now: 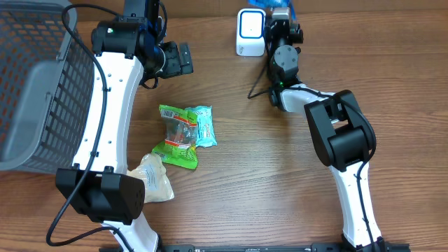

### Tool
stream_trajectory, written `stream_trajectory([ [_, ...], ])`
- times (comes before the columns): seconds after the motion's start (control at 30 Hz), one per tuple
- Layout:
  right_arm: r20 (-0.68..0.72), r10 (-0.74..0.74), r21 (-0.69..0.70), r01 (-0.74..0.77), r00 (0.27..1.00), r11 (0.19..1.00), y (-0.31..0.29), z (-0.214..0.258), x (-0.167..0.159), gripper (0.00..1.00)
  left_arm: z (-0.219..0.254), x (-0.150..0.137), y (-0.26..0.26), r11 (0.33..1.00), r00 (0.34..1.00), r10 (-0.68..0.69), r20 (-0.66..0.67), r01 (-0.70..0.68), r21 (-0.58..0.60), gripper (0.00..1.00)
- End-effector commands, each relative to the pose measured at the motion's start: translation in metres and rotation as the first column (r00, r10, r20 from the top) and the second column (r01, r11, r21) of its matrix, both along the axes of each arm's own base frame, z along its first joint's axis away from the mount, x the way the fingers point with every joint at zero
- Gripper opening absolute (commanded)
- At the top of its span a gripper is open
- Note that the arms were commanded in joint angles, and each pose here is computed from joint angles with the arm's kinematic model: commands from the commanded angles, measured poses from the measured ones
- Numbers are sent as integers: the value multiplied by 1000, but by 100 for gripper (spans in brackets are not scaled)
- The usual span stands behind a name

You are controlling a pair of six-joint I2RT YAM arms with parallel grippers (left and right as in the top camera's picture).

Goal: Scan the item barcode
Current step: 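Hold the blue packet's barcode over the white scanner with the right gripper, then carry the blue packet right and set it on the table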

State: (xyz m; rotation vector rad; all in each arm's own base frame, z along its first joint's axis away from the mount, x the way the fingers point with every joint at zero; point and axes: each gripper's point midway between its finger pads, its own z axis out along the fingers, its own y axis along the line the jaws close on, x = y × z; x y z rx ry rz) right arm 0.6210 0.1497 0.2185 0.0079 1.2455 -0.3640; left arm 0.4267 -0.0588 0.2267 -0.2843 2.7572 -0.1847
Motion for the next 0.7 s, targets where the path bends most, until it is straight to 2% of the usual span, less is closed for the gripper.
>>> stream_trajectory([
  [0.0, 177, -49, 67, 37, 983, 997, 8, 92, -31, 4, 5, 2, -2, 1000, 1000, -12, 18, 12, 7, 100],
  [0.23, 192, -7, 101, -13, 981, 995, 36, 150, -58, 3, 5, 2, -2, 1000, 1000, -12, 18, 12, 7, 100],
  [0.3, 127, 28, 60, -36, 992, 998, 51, 152, -58, 3, 5, 2, -2, 1000, 1000, -12, 18, 12, 7, 100],
  [0.37, -5, 66, -2, -66, 998, 998, 70, 142, -56, 3, 5, 2, -2, 1000, 1000, -11, 18, 11, 7, 100],
  [0.43, -117, 107, 7, -107, 987, 994, 78, 134, -58, 3, 5, 2, -2, 1000, 1000, -11, 18, 11, 7, 100],
  [0.53, -280, 231, 157, -193, 932, 969, 76, 139, -78, 3, 5, 2, -2, 1000, 1000, -12, 18, 12, 7, 100],
  [0.67, -371, 260, 340, -131, 892, 931, 35, 159, -116, 4, 5, 2, -2, 1000, 1000, -11, 18, 11, 7, 100],
])
